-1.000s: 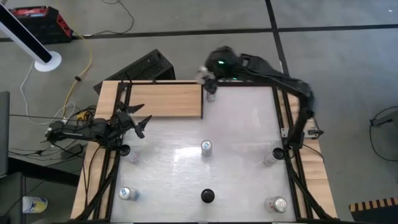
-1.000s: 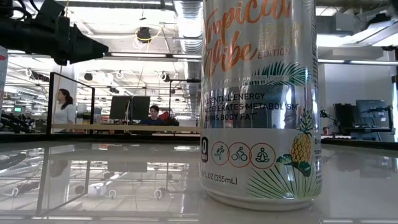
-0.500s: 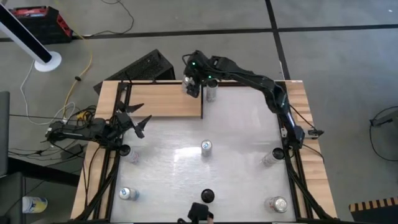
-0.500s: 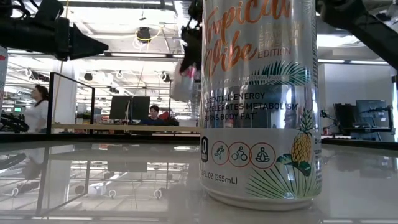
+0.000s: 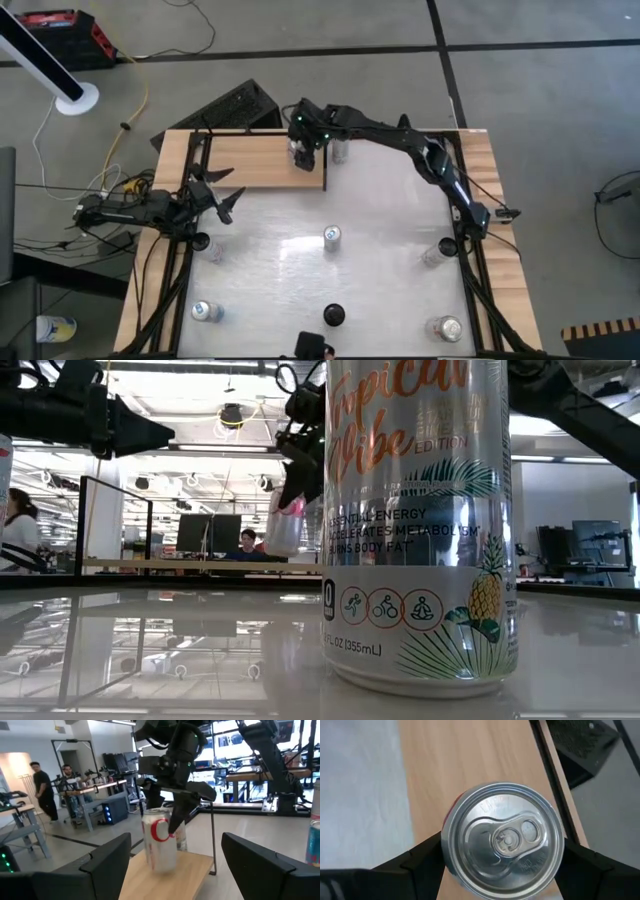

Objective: Place canned beverage on shelf
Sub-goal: Put the top silver-red soda can on the shelf

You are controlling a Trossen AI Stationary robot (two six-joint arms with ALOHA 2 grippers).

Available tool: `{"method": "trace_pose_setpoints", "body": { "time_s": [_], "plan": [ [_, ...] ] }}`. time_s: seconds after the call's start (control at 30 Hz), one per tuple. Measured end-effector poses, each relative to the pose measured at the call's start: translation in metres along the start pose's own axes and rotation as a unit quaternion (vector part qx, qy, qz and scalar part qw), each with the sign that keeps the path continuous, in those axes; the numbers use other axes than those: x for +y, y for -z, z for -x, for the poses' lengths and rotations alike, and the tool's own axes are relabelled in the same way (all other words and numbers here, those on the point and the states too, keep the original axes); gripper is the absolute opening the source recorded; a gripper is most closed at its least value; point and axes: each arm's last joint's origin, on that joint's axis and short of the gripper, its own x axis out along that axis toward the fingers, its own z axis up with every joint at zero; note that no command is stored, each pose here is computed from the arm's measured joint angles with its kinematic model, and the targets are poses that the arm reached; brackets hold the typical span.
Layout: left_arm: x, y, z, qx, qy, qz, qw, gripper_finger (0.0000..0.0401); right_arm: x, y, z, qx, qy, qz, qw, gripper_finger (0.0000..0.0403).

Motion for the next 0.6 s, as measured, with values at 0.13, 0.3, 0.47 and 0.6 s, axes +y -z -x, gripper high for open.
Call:
{"method": "trace_pose_setpoints", "body": {
  "time_s": [0.13, 0.3, 0.47, 0.6],
  "plan": [
    [-0.0002, 0.0007, 0.0000, 0.003, 0.001, 0.003, 1.000, 0.0300, 0.0008, 0.0032, -0.0055, 0.013, -0.005, -0.001, 1.000, 0.0324],
    [-0.0002, 0.0008, 0.0000, 0.003, 0.001, 0.003, 1.000, 0.0300, -0.0021, 0.0056, -0.0062, 0.022, -0.005, -0.009, 1.000, 0.0337],
    [-0.0002, 0.0008, 0.0000, 0.003, 0.000, 0.003, 1.000, 0.0300, -0.0011, 0.0066, -0.0058, 0.028, -0.007, -0.009, 1.000, 0.0387],
    [-0.0002, 0.0008, 0.0000, 0.004, 0.001, 0.003, 1.000, 0.0300, -0.0011, 0.0061, -0.0040, 0.030, -0.008, 0.002, 1.000, 0.0371]
  ]
}}
